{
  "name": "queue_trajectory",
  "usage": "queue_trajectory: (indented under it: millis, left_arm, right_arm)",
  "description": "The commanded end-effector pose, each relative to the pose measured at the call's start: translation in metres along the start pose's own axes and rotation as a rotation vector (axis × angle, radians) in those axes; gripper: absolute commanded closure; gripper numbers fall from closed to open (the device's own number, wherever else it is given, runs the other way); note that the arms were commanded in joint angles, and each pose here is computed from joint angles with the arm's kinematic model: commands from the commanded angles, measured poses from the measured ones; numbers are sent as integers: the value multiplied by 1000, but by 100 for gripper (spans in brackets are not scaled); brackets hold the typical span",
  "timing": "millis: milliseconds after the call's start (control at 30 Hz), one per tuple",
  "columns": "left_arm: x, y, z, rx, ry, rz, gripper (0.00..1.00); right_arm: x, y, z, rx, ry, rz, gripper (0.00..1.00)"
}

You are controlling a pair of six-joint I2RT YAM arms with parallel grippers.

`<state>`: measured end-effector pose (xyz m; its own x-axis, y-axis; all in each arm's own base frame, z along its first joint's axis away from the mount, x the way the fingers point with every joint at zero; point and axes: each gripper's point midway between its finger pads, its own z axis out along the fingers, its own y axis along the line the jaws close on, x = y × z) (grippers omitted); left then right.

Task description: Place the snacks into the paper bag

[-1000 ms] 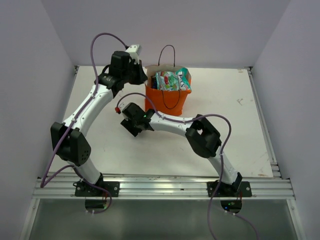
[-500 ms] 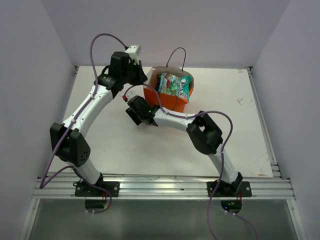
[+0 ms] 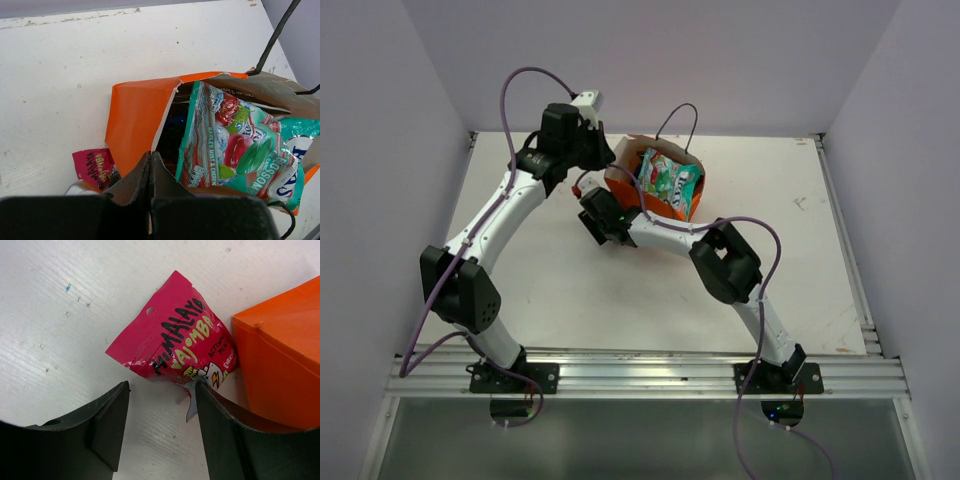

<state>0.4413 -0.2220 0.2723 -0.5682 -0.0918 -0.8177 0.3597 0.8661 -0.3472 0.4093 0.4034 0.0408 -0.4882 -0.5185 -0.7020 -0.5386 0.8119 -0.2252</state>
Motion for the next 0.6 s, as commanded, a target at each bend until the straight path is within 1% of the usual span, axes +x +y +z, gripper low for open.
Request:
queue_trajectory:
  millis: [0,200,367,567]
  left_arm:
    - [-3,-3,-2,19,-12,2,100]
    - [-5,-4,-2,26,-17,2,100]
    - [-4,-5,-1,31,-14,-3,100]
    - [-5,-5,-1,33,-15,-1,100]
  right_arm:
    - [-36,-21,-2,63,-88,57,41]
    - [-64,-26,-22,51,-153,74,39]
    - [-64,-27,-19,62,-150,70,39]
    - [-71,-31,-25,67,-169,76,39]
